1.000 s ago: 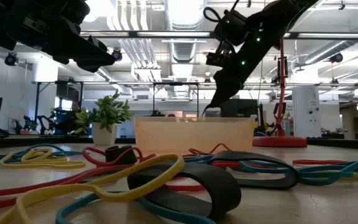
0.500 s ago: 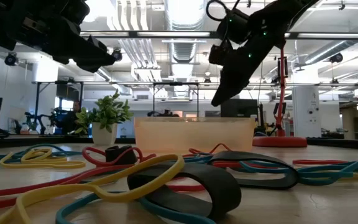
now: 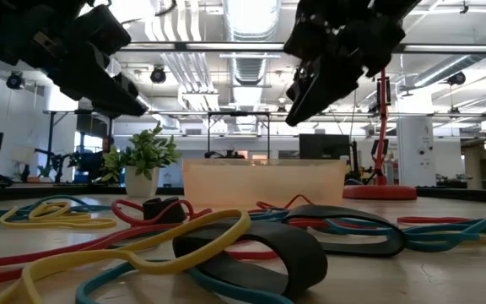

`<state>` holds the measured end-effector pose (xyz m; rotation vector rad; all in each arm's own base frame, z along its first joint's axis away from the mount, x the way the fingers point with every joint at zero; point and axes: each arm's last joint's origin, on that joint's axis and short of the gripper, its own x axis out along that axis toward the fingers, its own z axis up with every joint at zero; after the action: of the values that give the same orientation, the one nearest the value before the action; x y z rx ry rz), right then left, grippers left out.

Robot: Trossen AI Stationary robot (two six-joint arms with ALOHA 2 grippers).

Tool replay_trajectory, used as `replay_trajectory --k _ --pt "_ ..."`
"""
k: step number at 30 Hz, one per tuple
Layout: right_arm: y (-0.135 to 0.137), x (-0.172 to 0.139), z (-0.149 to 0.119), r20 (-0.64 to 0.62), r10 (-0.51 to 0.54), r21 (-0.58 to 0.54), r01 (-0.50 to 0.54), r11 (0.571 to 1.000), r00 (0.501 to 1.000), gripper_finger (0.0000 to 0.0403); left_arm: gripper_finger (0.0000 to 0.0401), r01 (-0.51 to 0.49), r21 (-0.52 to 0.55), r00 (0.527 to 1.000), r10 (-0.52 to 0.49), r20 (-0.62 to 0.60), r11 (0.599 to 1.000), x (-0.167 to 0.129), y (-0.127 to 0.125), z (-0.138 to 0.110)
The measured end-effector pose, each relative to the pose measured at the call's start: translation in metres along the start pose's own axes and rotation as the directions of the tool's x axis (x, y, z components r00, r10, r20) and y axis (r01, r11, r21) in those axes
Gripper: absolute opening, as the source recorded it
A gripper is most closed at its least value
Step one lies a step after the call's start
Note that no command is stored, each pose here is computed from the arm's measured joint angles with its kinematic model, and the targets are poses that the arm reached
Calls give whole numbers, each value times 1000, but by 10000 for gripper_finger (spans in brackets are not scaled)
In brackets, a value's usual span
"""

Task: Pick and place rubber bands into bin
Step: Put the blue rubber band into the orange bin

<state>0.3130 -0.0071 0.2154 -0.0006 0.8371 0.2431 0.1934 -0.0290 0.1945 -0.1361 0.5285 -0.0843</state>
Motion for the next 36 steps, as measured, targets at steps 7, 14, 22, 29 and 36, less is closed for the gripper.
replay_trajectory --k 7,14,22,29,36 --pt "34 -11 8 47 57 -67 -54 996 997 143 129 -105 -215 964 47 -261 971 0 0 -2" --pt "56 -32 9 130 64 -107 -50 993 990 126 129 -111 -270 931 5 -365 957 8 -6 -6" --pt "66 -53 -9 205 -52 -109 76 991 977 109 129 -121 -311 873 -48 -486 943 27 -15 -24" --pt "67 -69 -21 286 -68 -85 96 992 956 97 129 -162 -313 845 -32 -534 936 37 -14 -33" --pt "68 -74 -21 303 -67 -78 94 992 951 87 129 -169 -315 841 -30 -540 934 43 -14 -36"
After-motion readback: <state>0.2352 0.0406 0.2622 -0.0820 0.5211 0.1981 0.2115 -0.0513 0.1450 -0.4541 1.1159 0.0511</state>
